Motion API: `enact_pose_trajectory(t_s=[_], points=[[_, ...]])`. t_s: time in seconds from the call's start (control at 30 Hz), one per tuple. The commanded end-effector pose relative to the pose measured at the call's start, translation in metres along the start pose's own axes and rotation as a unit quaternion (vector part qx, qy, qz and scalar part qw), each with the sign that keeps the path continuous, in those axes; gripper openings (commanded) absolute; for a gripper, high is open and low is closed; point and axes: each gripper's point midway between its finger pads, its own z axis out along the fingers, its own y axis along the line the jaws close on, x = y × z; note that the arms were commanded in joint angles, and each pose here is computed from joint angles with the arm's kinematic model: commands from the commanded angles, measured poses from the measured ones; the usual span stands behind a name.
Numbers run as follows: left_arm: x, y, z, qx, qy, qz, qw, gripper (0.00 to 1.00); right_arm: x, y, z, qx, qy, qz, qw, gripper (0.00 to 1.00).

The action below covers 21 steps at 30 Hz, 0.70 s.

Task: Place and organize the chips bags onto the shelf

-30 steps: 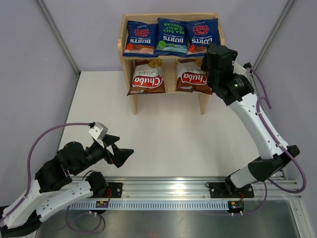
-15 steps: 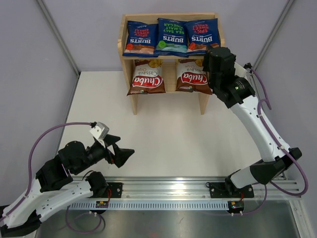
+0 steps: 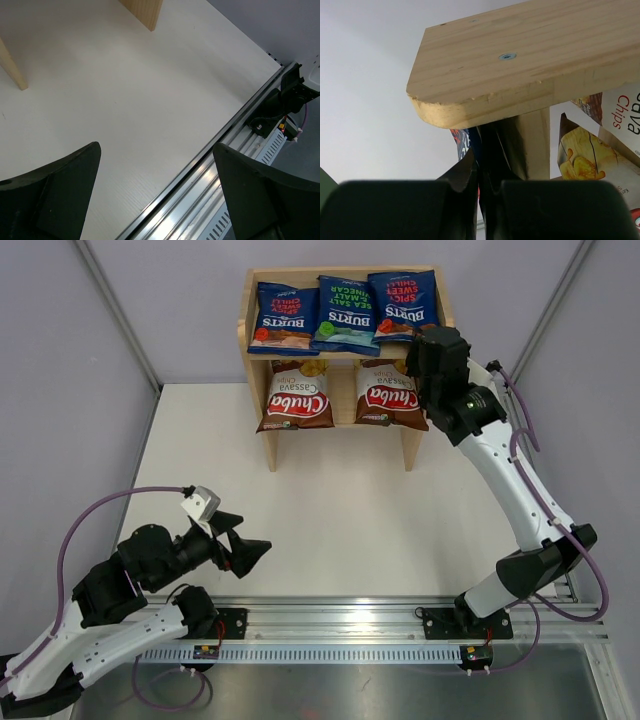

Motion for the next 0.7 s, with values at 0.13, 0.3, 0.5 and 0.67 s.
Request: enact_pose_trajectory(t_s=[0.13,0.3,0.5,0.67], points=[[-0.006,-0.006,0.004,0.015,-0.012,0.003,1.0,0.97,-0.011,0.02,-0.009,-0.025,-0.006,0.021,0.999,0.2],[-0.007,-0.005,0.003,0.011,-0.015,0.001,1.0,0.97,-0.019,0.017,-0.017,-0.021,-0.005,0.009,1.0,0.47],[-0.016,0.025,-0.002,-0.075,-0.037,-0.016,0.996,0.99,-0.038,0.018,-0.034,-0.029,-0.015,-0.023,0.999,0.67],[-0.021,0.086,-0.02,-0.258,-0.066,-0.066,0.962,0.99,-0.052,0.029,-0.055,-0.064,-0.008,-0.09,0.994,0.87]])
